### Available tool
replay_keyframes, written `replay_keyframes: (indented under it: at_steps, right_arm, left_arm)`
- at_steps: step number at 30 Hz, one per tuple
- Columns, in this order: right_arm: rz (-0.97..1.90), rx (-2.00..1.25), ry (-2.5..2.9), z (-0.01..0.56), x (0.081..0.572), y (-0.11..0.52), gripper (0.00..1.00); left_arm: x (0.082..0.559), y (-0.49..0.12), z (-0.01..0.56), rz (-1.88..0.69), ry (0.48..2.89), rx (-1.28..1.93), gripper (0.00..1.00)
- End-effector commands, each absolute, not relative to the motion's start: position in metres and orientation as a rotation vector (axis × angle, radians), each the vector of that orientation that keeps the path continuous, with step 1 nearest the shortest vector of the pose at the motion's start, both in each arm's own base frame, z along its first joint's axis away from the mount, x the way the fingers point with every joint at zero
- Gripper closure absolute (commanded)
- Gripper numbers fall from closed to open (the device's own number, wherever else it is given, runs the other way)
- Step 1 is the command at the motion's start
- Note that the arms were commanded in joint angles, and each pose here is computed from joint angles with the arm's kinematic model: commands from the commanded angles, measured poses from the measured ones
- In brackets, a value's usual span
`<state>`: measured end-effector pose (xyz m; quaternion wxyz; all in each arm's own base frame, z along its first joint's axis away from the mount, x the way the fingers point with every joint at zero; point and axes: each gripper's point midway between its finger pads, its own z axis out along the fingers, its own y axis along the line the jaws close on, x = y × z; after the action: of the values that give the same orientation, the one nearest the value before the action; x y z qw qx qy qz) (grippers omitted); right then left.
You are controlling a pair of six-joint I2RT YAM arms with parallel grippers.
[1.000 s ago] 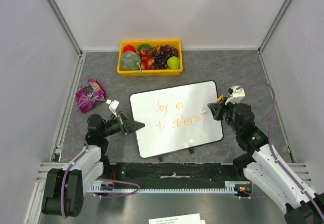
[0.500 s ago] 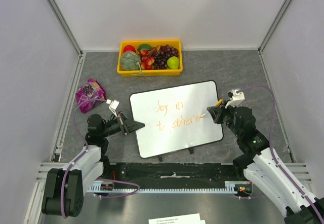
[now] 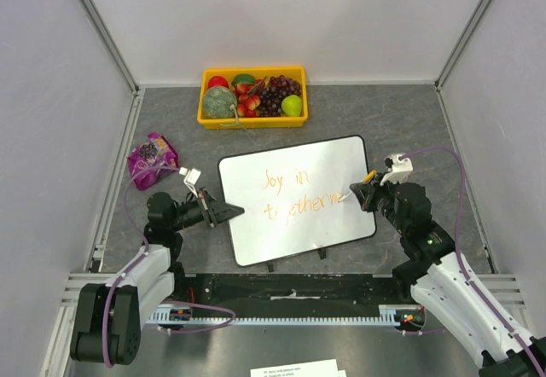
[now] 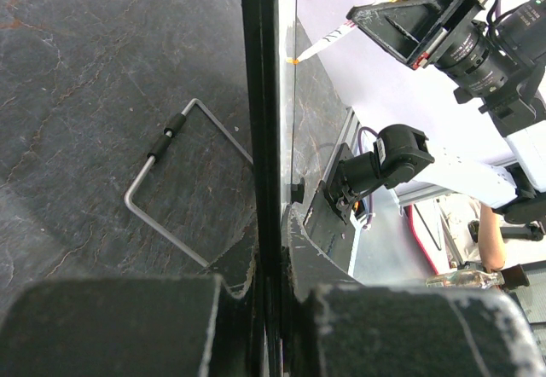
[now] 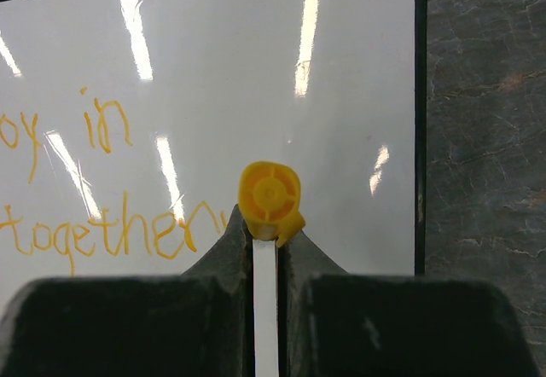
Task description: Write a sentence on the whiteboard
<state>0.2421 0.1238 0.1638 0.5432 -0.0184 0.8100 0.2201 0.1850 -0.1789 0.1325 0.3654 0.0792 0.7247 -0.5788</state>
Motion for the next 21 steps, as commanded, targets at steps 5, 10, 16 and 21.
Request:
replay_keyframes:
  at_steps: [5, 10, 16, 21]
  right_arm:
    - [0.391, 0.043, 1.994, 0.145, 0.241, 0.101, 1.0]
    - [0.381, 0.056, 1.963, 0.155, 0.244, 0.098, 1.0]
    - [0.451, 0.029, 1.896, 0.184, 0.248, 0.11, 1.0]
    - [0.494, 0.045, 1.825, 0.214, 0.251, 0.113, 1.0]
  left_arm:
    - [0.182, -0.178, 0.124, -1.436, 1.836, 0.286, 0.98]
    - [0.182, -0.178, 0.123, -1.435, 1.835, 0.287, 0.98]
    - [0.182, -0.178, 0.123, -1.435, 1.835, 0.287, 0.98]
    - [0.182, -0.178, 0.124, -1.436, 1.834, 0.29, 0.98]
